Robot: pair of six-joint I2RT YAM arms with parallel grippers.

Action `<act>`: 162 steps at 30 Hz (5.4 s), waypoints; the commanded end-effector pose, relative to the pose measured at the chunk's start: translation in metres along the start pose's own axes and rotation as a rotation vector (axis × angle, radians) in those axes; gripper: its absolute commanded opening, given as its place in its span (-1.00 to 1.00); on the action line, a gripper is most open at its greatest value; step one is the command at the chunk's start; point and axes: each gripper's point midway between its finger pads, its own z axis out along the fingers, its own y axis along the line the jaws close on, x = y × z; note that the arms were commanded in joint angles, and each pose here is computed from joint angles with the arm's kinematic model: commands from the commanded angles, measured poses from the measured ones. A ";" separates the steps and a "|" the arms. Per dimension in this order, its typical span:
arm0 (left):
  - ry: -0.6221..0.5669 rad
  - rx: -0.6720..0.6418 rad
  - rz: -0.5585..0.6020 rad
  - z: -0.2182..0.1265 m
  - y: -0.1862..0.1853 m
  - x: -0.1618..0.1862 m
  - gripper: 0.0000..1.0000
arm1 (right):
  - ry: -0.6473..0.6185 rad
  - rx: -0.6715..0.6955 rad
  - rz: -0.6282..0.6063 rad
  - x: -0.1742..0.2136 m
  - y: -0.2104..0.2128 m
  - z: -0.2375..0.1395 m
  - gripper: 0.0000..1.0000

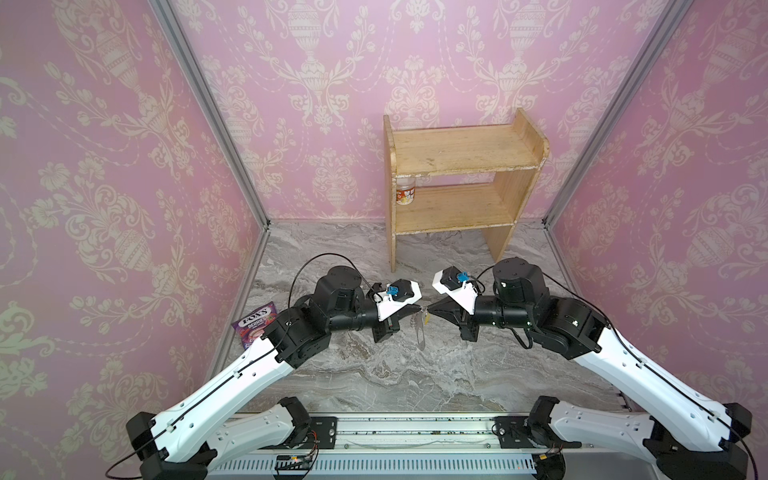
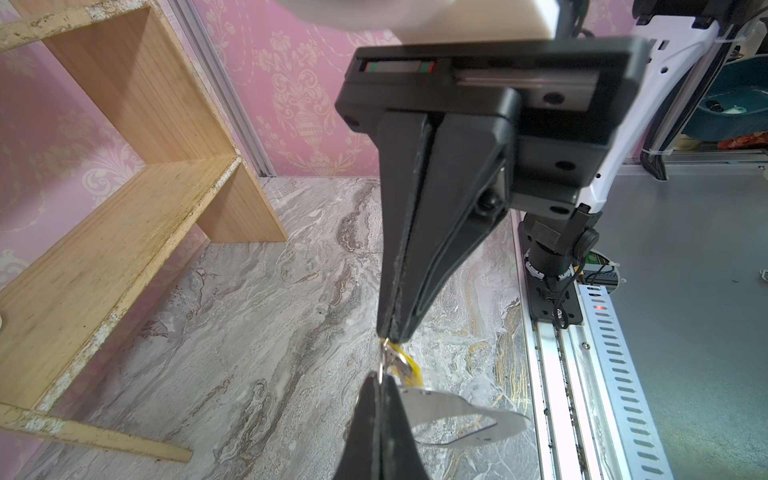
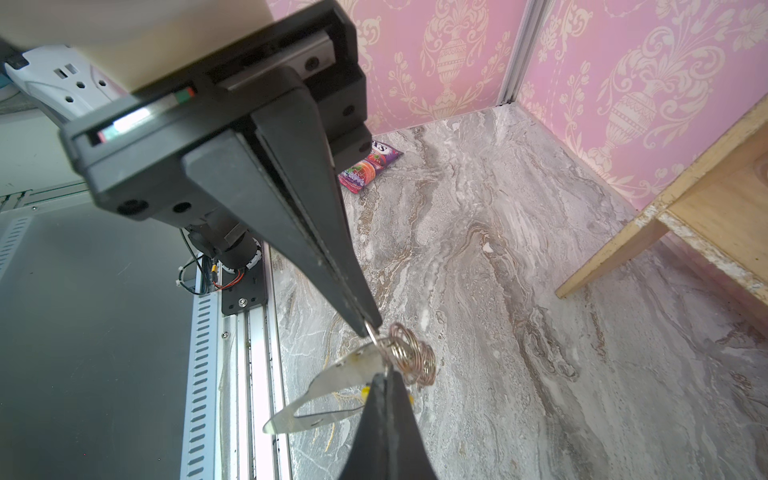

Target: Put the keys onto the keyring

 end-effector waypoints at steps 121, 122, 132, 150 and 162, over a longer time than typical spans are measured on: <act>-0.249 -0.080 0.066 -0.013 0.013 -0.062 -1.00 | -0.141 0.083 -0.008 -0.024 -0.006 -0.021 -0.49; -0.251 -0.081 0.065 -0.014 0.014 -0.062 -1.00 | -0.138 0.083 -0.009 -0.023 -0.006 -0.020 -0.49; -0.259 -0.068 0.064 -0.015 0.011 -0.065 -1.00 | -0.134 0.094 -0.006 -0.022 -0.009 -0.018 -0.60; -0.267 -0.075 0.067 -0.018 0.012 -0.068 -1.00 | -0.118 0.095 -0.004 -0.018 -0.010 -0.017 -0.90; -0.292 -0.083 0.064 -0.020 0.013 -0.075 -1.00 | -0.110 0.095 -0.004 -0.016 -0.010 -0.015 -1.00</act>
